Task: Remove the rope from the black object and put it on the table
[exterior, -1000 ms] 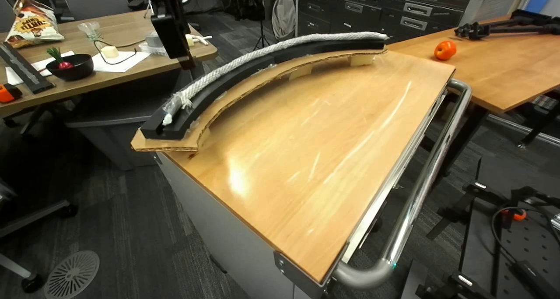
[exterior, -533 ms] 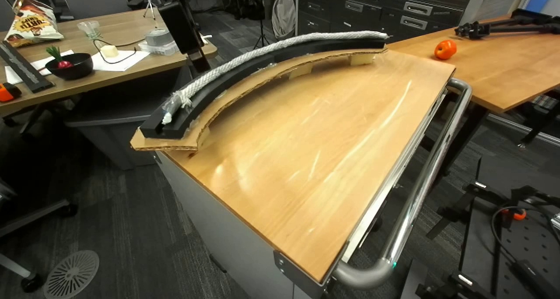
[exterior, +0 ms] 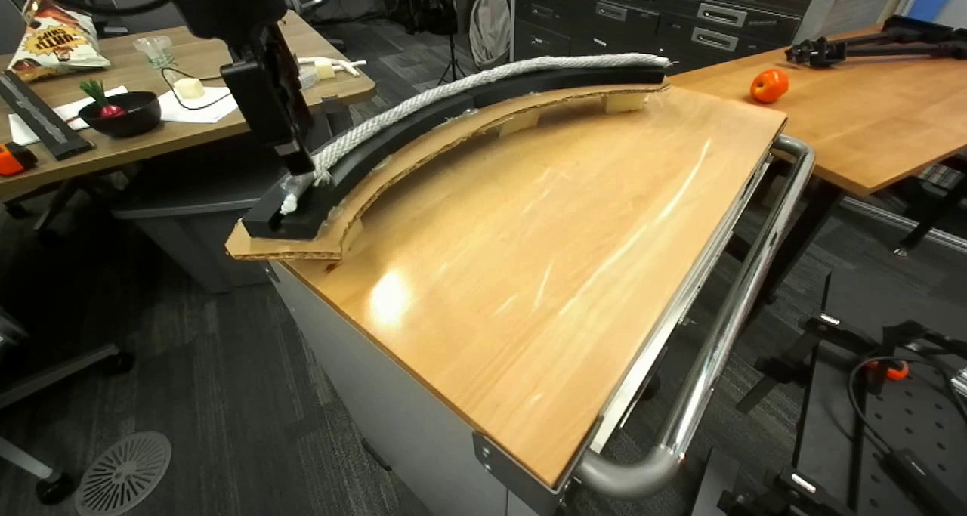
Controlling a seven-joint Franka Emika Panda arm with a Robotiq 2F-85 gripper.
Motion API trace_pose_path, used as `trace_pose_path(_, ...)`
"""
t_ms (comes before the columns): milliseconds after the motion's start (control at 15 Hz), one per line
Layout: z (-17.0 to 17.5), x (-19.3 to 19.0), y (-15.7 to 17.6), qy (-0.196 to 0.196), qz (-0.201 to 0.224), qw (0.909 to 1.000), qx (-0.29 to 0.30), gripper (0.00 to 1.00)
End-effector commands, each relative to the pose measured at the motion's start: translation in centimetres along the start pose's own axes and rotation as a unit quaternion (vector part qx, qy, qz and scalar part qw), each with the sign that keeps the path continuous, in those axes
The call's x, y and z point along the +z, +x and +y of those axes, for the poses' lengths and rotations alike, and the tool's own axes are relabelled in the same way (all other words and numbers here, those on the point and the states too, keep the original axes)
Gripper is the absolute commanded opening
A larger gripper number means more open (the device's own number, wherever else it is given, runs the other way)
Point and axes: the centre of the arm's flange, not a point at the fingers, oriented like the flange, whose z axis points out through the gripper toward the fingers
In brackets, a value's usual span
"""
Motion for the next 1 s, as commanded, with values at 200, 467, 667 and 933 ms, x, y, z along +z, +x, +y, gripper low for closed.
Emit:
trace_pose_path(200, 0.5, 1.2, 2.7, -0.012, 0.018, 0.9998, 0.003, 0.73)
trace_pose_path(467, 0.0, 0.1, 1.9, -0.013, 0.024, 0.9996, 0.001, 0.44)
trace_pose_path(667, -0.1, -0.7, 1.6, -0.015, 0.034, 0.9993, 0.004, 0.22)
trace_pose_path(933, -0.1, -1.2, 1.1, -0.014, 0.039, 0.9991, 0.012, 0.0)
